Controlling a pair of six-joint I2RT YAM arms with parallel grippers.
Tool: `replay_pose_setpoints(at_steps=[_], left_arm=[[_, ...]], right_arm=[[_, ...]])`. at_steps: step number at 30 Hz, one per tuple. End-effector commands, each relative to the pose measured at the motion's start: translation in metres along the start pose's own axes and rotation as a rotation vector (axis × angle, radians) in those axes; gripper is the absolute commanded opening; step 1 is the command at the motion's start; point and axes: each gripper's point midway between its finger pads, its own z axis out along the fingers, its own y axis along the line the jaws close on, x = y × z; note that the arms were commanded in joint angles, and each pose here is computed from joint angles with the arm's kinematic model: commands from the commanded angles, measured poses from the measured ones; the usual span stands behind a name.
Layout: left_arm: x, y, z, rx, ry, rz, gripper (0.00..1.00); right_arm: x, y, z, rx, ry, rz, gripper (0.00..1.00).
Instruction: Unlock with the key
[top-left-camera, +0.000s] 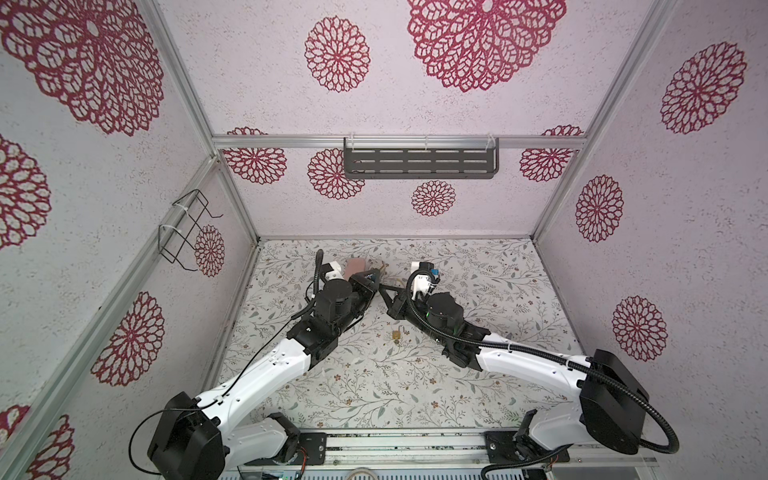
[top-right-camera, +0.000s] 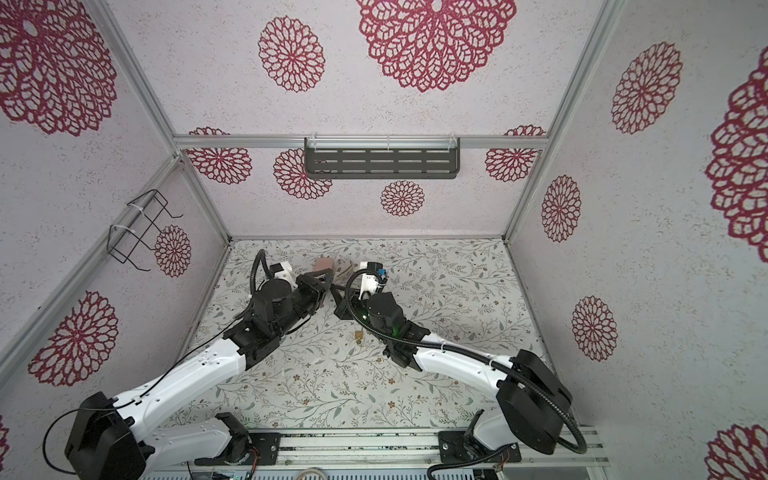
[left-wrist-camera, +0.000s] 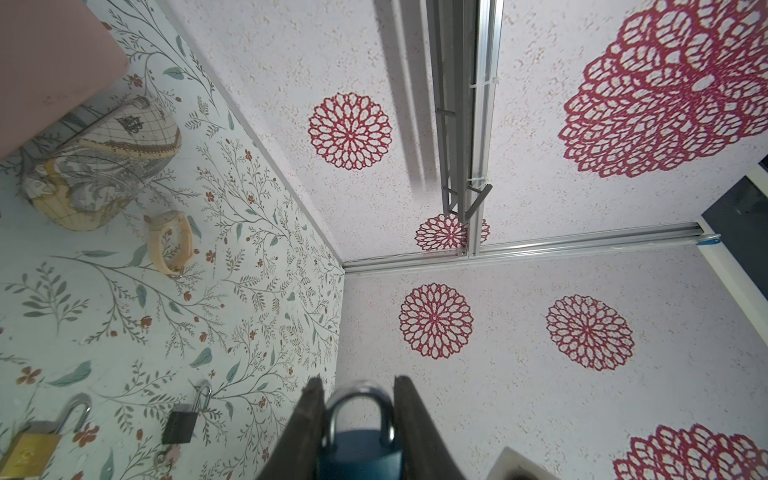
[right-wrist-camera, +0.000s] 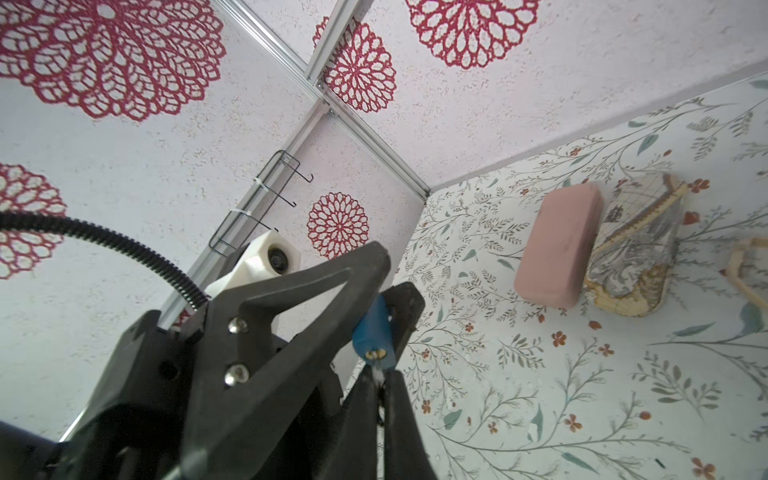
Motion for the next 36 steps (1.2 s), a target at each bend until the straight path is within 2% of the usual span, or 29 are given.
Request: replay_pose_setpoints(at_steps=[1, 9, 14, 21, 26, 31, 34, 36], left_arm=[[0.05, -0.03, -0.013, 0.128, 0.204, -0.037, 0.0], [0.051, -0.028, -0.012, 0.136, 0.203, -0.05, 0.0], [0.045, -0.028, -0.014, 0.127, 0.189, -0.035, 0.0], [0.029, -0.033, -0.02, 0.135, 0.156, -0.002, 0.0], [0.02, -0.031, -0.027, 0.097, 0.134, 0.046, 0.01], [0.014, -0.028, -0.03, 0.074, 0.128, 0.065, 0.34], [0.009, -0.023, -0.033, 0.036, 0.114, 0.088, 0.48], [0.006, -0.02, -0.034, 0.007, 0.107, 0.103, 0.53]], right_arm=[[-0.034, 0.056, -0.011, -0.209, -0.085, 0.156, 0.0], [-0.036, 0.048, -0.012, -0.205, -0.123, 0.248, 0.0], [-0.036, 0.042, -0.013, -0.118, -0.127, 0.129, 0.0], [-0.034, 0.019, -0.02, 0.004, -0.131, 0.024, 0.0], [-0.03, 0.004, -0.019, 0.11, -0.096, -0.108, 0.0], [-0.025, -0.003, -0.015, 0.165, -0.054, -0.234, 0.0], [-0.023, -0.01, -0.014, 0.215, -0.029, -0.297, 0.0], [-0.021, -0.012, -0.013, 0.227, -0.012, -0.325, 0.0]])
